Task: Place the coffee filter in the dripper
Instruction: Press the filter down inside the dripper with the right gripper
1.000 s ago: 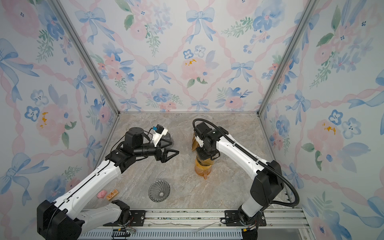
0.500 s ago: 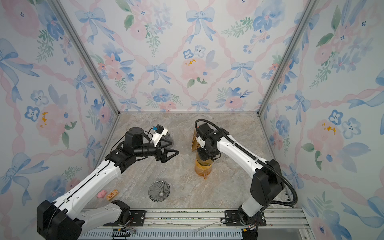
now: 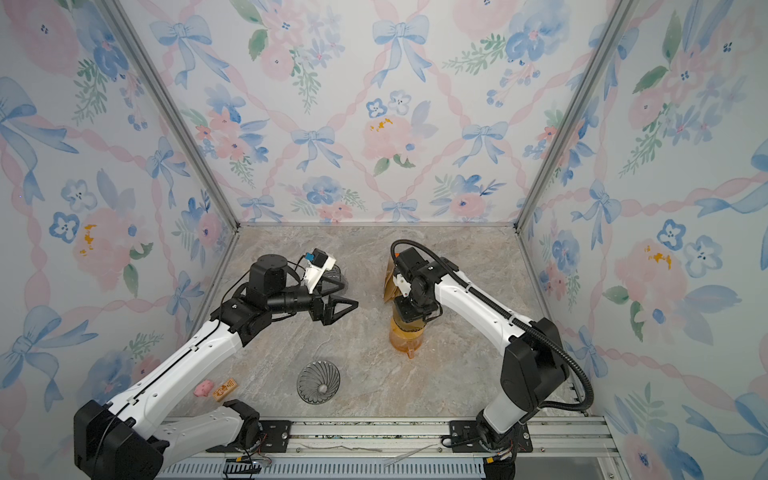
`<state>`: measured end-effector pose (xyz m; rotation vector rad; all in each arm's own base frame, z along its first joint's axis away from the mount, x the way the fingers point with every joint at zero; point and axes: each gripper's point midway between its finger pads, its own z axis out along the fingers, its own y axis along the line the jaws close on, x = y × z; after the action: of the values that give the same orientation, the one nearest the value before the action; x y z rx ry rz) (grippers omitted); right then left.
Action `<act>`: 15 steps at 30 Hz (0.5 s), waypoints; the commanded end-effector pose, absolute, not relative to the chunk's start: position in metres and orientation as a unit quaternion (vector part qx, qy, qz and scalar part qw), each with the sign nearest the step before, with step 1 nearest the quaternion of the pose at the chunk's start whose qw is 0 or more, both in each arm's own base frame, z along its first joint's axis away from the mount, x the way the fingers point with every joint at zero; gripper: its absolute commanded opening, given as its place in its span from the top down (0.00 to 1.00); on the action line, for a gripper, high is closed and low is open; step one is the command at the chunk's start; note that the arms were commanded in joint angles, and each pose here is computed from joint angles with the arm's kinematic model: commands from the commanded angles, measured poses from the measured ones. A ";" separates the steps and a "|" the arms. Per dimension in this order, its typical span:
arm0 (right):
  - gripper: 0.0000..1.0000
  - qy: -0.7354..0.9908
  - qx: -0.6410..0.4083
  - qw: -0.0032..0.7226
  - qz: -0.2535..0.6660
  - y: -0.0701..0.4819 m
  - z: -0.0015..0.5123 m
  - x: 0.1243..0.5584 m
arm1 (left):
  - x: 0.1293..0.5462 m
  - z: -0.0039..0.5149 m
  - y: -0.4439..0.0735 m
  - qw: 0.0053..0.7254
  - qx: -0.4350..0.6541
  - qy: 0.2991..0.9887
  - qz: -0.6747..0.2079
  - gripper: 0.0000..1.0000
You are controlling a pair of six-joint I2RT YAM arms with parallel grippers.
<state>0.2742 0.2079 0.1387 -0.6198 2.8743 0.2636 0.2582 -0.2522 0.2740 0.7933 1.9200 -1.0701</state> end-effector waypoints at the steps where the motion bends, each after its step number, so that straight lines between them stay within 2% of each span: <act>1: 0.69 0.970 -0.207 0.094 0.088 0.205 0.137 0.274 | 0.255 0.275 -0.251 0.393 0.313 0.752 -0.427 0.02; 15: 0.70 0.970 -0.208 0.093 0.081 0.202 0.138 0.271 | 0.256 0.273 -0.252 0.389 0.311 0.754 -0.429 0.02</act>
<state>0.2721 0.2061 0.1346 -0.6198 2.8845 0.2564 0.2582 -0.2522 0.2738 0.7929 1.9206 -1.0703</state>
